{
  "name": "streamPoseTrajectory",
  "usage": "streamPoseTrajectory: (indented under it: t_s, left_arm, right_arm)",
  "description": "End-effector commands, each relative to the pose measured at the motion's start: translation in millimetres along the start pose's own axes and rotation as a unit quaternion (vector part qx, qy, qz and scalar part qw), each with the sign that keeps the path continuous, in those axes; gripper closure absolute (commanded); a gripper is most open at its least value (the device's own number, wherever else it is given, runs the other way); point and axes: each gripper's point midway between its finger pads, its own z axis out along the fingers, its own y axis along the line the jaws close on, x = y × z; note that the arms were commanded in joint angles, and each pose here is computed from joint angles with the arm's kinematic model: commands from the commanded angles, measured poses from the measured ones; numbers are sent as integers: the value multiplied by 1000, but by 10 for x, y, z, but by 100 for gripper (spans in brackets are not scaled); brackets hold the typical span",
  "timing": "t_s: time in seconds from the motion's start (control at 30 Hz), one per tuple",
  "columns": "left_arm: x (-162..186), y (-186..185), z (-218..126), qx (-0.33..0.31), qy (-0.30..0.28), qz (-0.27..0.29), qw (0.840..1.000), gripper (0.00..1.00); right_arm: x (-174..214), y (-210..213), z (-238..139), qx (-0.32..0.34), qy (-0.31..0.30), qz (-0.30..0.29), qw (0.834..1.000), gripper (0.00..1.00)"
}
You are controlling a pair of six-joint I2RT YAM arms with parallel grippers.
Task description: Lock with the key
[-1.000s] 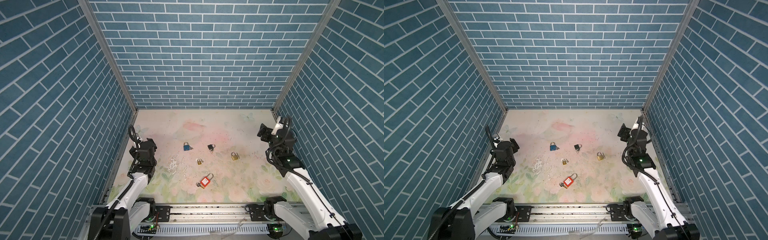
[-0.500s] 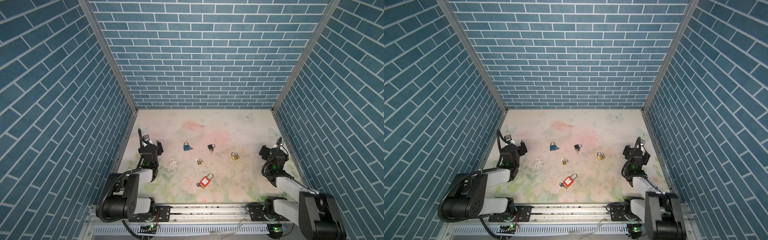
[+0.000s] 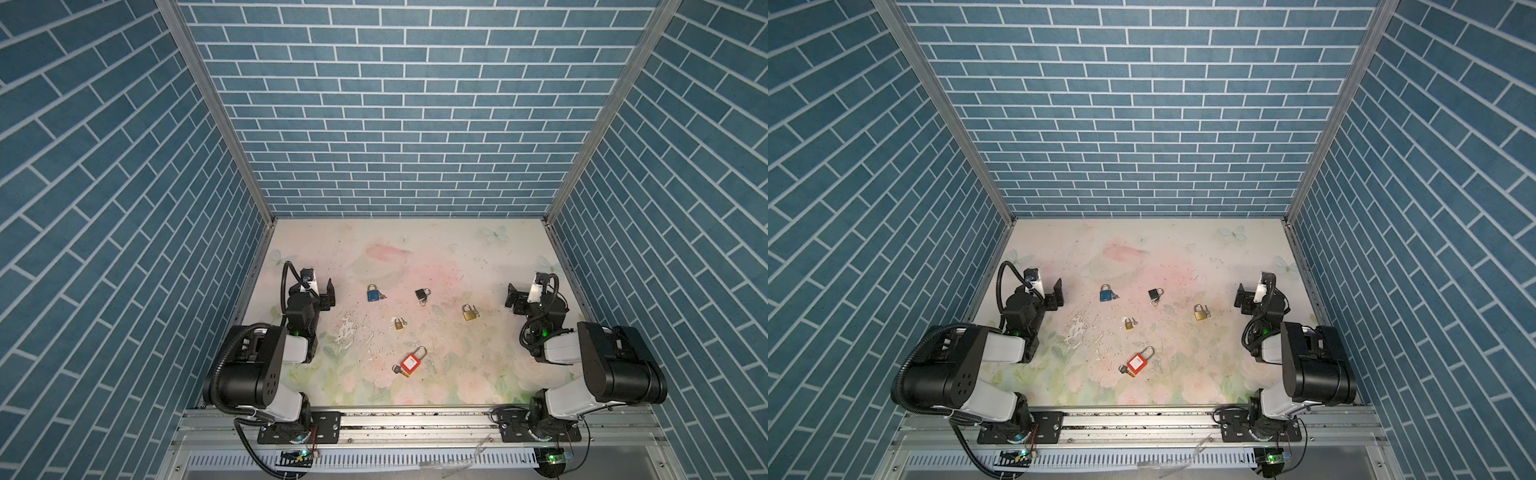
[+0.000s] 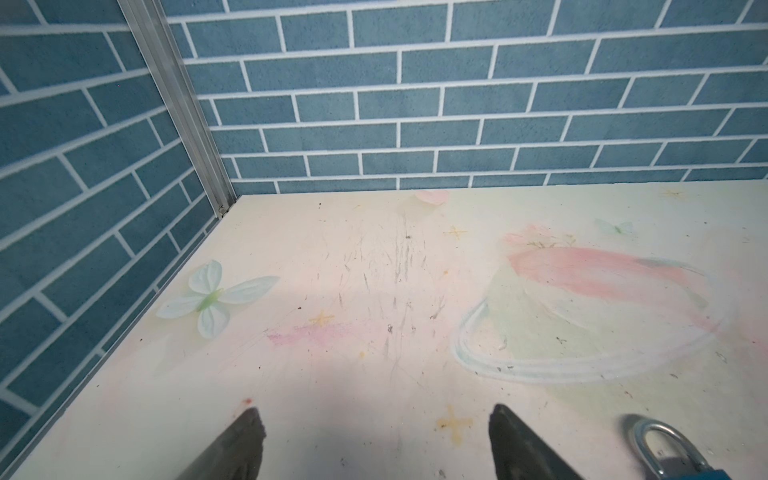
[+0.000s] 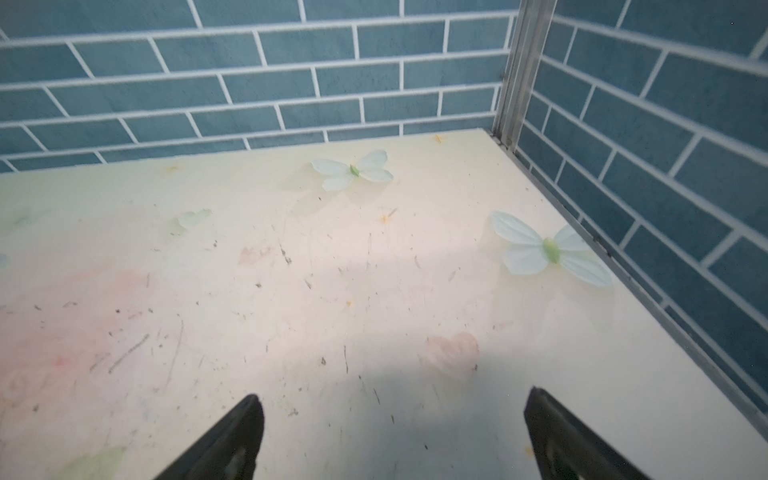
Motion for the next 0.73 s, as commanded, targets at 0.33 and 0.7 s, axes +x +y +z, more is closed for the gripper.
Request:
streamPoseTrajectory:
  t_s: [0.33,0.7]
  left_arm:
    - [-102,-11,33,4,-15,10,1000,14]
    - [-111,-6,18,3,-18,10,1000,14]
  right_arm:
    - [-182,75,3,-22,-35,-26,999,2]
    - [-187,77,3,-23,-36,-26,999,2]
